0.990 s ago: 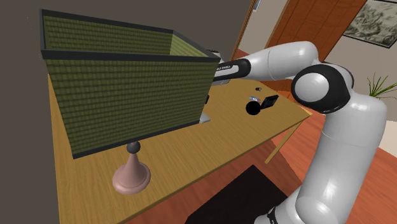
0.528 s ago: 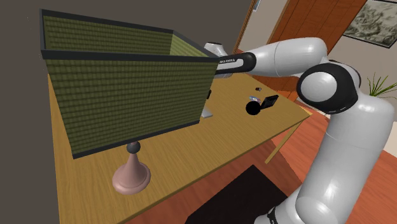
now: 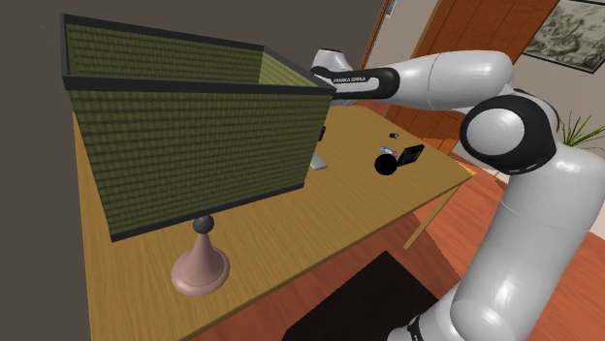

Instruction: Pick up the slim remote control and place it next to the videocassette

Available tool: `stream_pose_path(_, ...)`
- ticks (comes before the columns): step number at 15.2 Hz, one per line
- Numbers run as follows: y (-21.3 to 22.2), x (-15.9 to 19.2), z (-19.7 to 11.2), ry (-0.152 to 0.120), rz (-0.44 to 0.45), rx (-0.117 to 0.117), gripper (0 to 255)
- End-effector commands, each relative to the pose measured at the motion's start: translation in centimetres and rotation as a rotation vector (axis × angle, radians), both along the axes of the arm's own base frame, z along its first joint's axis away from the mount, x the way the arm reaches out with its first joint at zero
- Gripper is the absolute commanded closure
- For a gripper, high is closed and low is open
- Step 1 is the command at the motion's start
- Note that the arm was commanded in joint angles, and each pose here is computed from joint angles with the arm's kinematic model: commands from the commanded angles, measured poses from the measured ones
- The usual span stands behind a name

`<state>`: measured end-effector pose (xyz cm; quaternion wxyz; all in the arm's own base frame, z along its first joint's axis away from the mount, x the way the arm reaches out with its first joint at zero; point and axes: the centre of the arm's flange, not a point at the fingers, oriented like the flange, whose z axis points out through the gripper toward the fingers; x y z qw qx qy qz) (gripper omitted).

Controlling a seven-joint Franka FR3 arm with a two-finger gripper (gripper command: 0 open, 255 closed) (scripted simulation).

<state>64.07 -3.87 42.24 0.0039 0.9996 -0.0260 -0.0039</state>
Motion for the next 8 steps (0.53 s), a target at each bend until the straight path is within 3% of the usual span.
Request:
stream_pose_path(1,0.0,0.0,1.1,0.000,0.000,0.000,255)
stream_pose_path(8,0.0,0.0,4.8,0.000,0.000,0.000,255)
